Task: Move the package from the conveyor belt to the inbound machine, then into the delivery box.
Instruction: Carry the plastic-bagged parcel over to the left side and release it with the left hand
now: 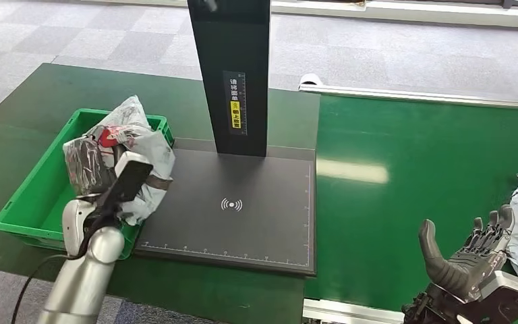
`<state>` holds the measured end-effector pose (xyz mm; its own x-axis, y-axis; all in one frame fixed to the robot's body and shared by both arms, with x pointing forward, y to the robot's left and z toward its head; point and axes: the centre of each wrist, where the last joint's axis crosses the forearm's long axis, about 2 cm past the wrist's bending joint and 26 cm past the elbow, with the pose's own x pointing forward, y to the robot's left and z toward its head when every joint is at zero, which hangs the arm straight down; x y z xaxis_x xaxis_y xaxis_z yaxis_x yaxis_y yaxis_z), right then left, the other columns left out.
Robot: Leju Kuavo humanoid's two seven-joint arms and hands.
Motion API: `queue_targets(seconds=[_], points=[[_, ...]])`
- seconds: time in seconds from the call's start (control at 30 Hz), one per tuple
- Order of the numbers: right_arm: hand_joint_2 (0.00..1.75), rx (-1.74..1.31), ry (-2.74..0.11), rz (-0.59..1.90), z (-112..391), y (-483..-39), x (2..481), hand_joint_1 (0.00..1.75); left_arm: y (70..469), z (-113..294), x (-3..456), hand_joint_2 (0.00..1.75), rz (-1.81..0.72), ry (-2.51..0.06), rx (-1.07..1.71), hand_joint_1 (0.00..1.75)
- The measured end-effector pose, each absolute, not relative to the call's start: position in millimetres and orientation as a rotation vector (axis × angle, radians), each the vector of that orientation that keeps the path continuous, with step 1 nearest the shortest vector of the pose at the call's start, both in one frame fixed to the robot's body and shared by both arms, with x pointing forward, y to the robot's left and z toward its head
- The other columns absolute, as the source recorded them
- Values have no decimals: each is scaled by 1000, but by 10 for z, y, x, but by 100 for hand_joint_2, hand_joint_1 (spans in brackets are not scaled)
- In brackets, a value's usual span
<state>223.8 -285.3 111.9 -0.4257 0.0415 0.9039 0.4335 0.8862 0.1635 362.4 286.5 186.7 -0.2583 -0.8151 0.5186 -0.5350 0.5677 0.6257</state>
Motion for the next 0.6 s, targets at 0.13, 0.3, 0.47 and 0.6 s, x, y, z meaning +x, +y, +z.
queue_targets(seconds=[0.13, 0.3, 0.47, 0.6], points=[[175, -355, -1956, -458, 1093, -2864, 2204, 0, 3555, 1651, 3924, 175, -383, -1736, 1228, 175], [175, -362, -1947, -459, 1082, -2864, 2189, 0, 3901, 1510, 4006, 175, -340, -1597, 1244, 175], [175, -358, -1943, -458, 1079, -2855, 2184, 0, 3983, 1452, 4026, 175, -330, -1542, 1233, 175], [175, -356, -1940, -458, 1078, -2853, 2184, 0, 3987, 1445, 4041, 175, -335, -1529, 1231, 175]])
